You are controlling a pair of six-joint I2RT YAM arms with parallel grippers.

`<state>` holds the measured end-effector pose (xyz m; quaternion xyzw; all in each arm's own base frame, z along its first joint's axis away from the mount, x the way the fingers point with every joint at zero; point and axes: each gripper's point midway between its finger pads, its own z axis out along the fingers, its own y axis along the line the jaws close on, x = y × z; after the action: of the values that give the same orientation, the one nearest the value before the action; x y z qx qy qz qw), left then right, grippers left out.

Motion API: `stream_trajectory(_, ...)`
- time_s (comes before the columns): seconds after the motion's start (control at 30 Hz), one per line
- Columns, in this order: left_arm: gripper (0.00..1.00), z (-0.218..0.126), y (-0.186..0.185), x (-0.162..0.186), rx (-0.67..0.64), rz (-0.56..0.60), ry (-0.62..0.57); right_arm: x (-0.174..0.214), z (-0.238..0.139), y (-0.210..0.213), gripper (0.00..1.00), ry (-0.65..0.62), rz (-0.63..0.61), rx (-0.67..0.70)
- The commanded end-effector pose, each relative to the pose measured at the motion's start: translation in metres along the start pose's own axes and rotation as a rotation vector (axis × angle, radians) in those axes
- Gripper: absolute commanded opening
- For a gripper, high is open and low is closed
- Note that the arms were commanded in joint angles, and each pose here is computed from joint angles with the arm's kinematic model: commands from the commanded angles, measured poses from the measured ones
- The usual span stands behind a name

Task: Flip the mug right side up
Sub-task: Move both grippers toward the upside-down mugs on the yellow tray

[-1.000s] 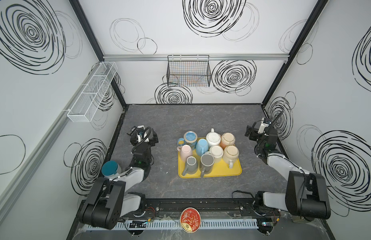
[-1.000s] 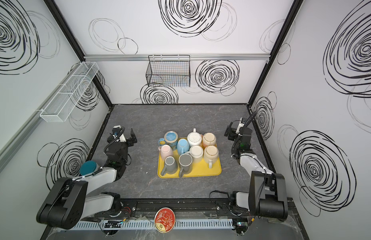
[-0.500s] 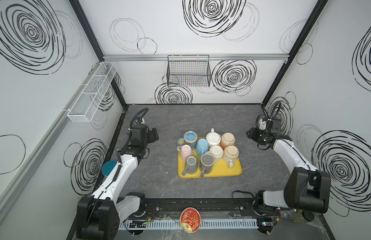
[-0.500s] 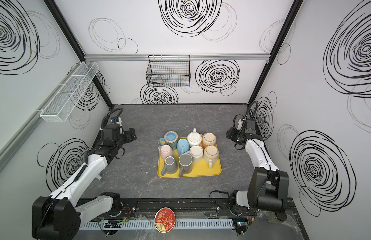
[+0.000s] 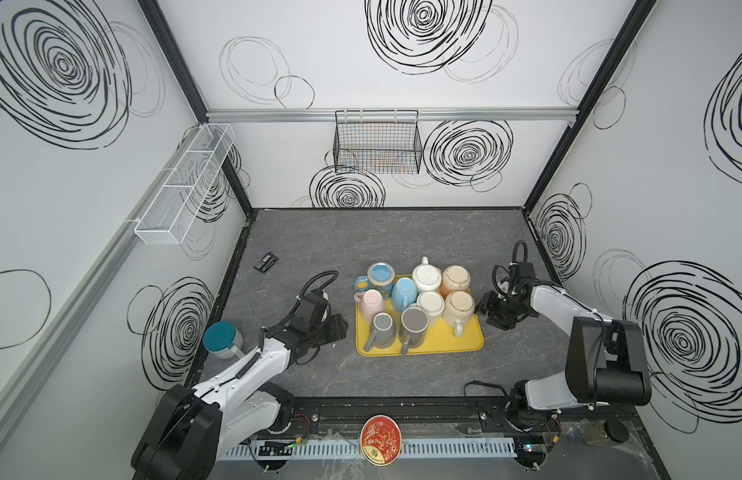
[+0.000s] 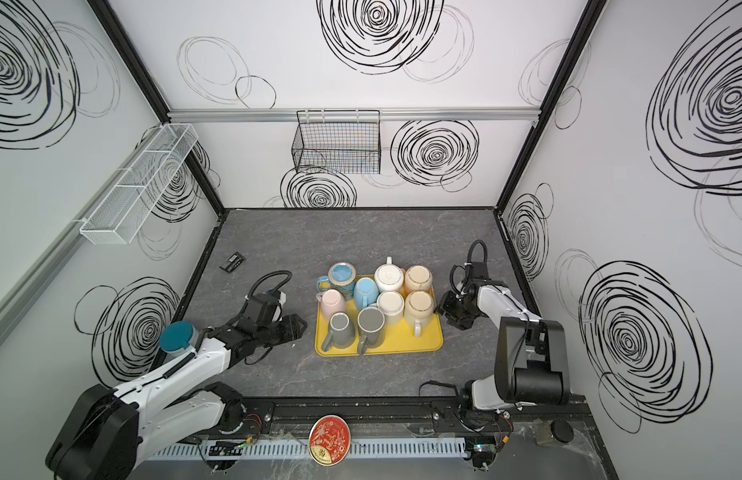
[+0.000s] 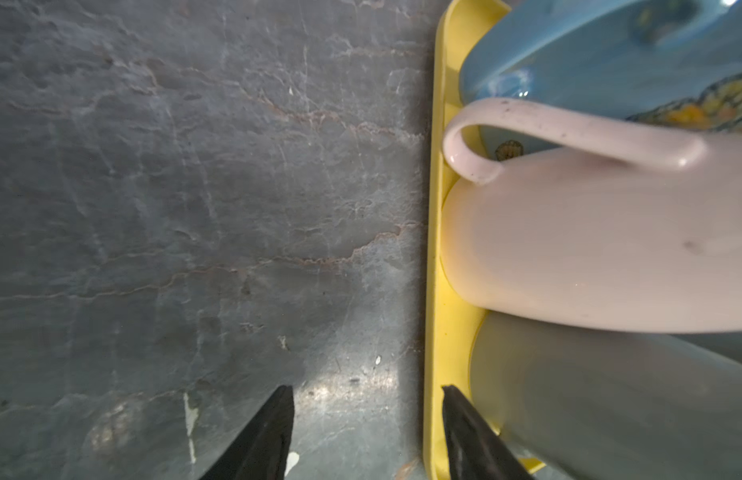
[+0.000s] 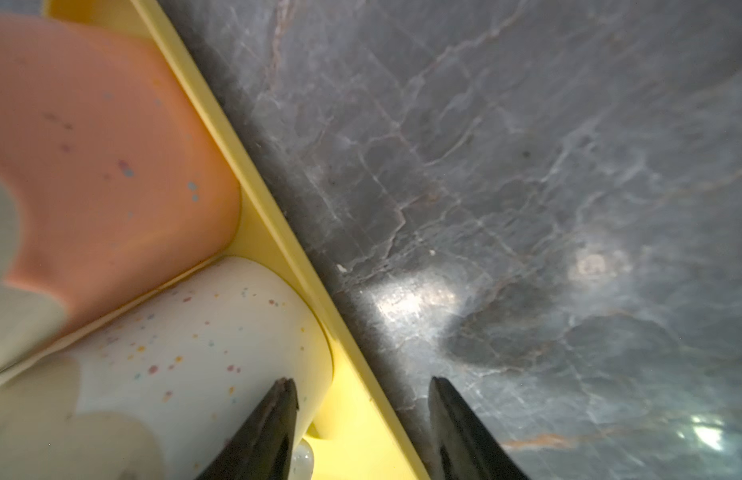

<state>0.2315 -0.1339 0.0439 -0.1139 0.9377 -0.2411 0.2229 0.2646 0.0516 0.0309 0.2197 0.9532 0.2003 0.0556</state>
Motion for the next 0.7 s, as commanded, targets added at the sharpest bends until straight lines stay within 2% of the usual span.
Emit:
stream_trajectory(0.0, 0.56, 0.005, -0.027, -0.008, 0.148, -0.055, -0.018, 0.014, 0.010, -0.006, 0.55, 0.063, 0.024, 0.029)
stream_trajectory(0.17, 0.54, 0.020, -0.034, 0.005, 0.185, -0.057, 0.057, 0.021, 0.023, -0.015, 0.53, 0.092, 0.026, 0.054)
stream_trajectory(0.23, 0.52, 0.025, -0.032, 0.007, 0.183, -0.065, 0.073, 0.023, 0.028, -0.016, 0.48, 0.103, 0.027, 0.054)
stream_trajectory(0.3, 0.46, 0.030, -0.031, 0.010, 0.182, -0.071, 0.088, 0.023, 0.032, -0.014, 0.43, 0.111, 0.019, 0.046)
stream_trajectory(0.43, 0.32, 0.039, -0.033, 0.009, 0.202, -0.091, 0.106, 0.021, 0.037, -0.006, 0.20, 0.114, -0.019, 0.029)
stream_trajectory(0.6, 0.20, 0.052, -0.035, 0.004, 0.202, -0.103, 0.114, 0.012, 0.041, 0.001, 0.00, 0.105, -0.019, 0.014)
stream_trajectory(0.67, 0.17, 0.057, -0.035, -0.001, 0.199, -0.120, 0.110, 0.009, 0.045, 0.007, 0.00, 0.112, -0.017, -0.015)
